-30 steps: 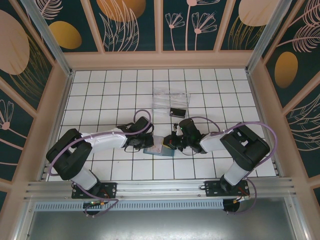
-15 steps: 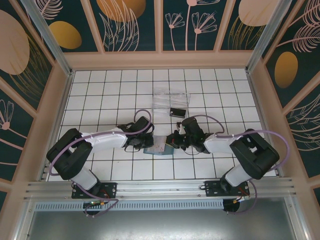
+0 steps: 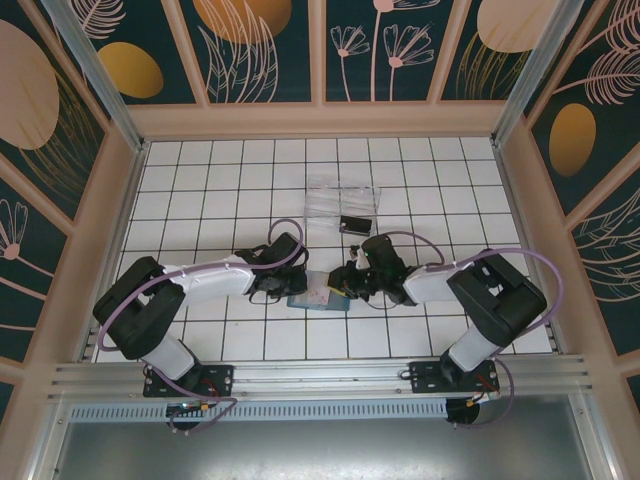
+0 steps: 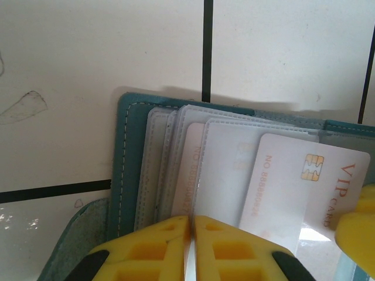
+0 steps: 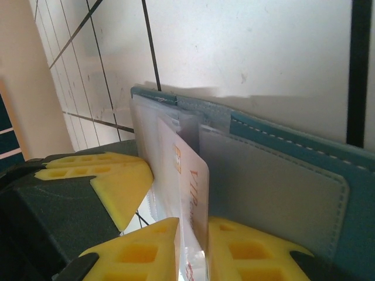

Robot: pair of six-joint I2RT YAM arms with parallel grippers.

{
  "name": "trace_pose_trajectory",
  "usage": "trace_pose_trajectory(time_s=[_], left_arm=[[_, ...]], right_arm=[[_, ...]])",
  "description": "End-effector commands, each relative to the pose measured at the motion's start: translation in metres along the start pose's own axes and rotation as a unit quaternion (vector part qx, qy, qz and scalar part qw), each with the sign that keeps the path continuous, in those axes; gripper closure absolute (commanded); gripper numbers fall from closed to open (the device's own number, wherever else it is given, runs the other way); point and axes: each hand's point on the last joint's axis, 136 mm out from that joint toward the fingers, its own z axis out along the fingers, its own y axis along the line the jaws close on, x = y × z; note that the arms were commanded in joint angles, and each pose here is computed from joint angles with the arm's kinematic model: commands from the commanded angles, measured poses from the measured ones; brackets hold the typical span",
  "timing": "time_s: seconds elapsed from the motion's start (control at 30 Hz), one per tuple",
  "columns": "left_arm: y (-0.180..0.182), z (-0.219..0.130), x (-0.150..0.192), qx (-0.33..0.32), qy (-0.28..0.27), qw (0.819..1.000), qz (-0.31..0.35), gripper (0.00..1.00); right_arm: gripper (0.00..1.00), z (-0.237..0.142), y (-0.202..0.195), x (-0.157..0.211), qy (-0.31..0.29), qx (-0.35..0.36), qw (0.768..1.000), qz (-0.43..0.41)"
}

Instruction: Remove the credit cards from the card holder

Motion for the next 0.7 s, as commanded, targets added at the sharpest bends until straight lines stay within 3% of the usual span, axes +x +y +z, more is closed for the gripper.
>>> trace_pose_trajectory(time_s=[0.0,0.1,0.3,0.67], left_arm=[[0.041,0.011,0.021,-0.078,0.036,0.996,-0.001,0.88],[0.041,0.010,0.021,-0.075,0.035,0.997,-0.002,0.88],[0.043,0.010,0.022,-0.076,0.034,0.997,-0.001,0.88],[0.041,0.009,0.019,-0.076,0.030,0.997,0.005,0.88]], right_arm=[[0.80,0.004,0.011,0.000,0.008,-0.028,1.000,-0.003],[0.80,0.008,0.009,0.000,0.011,-0.029,1.000,0.002],[0.91,0.001,-0.002,-0.001,-0.006,0.000,1.000,0.007],[0.96,-0.053,0.004,-0.020,-0.055,0.107,0.991,-0.055]])
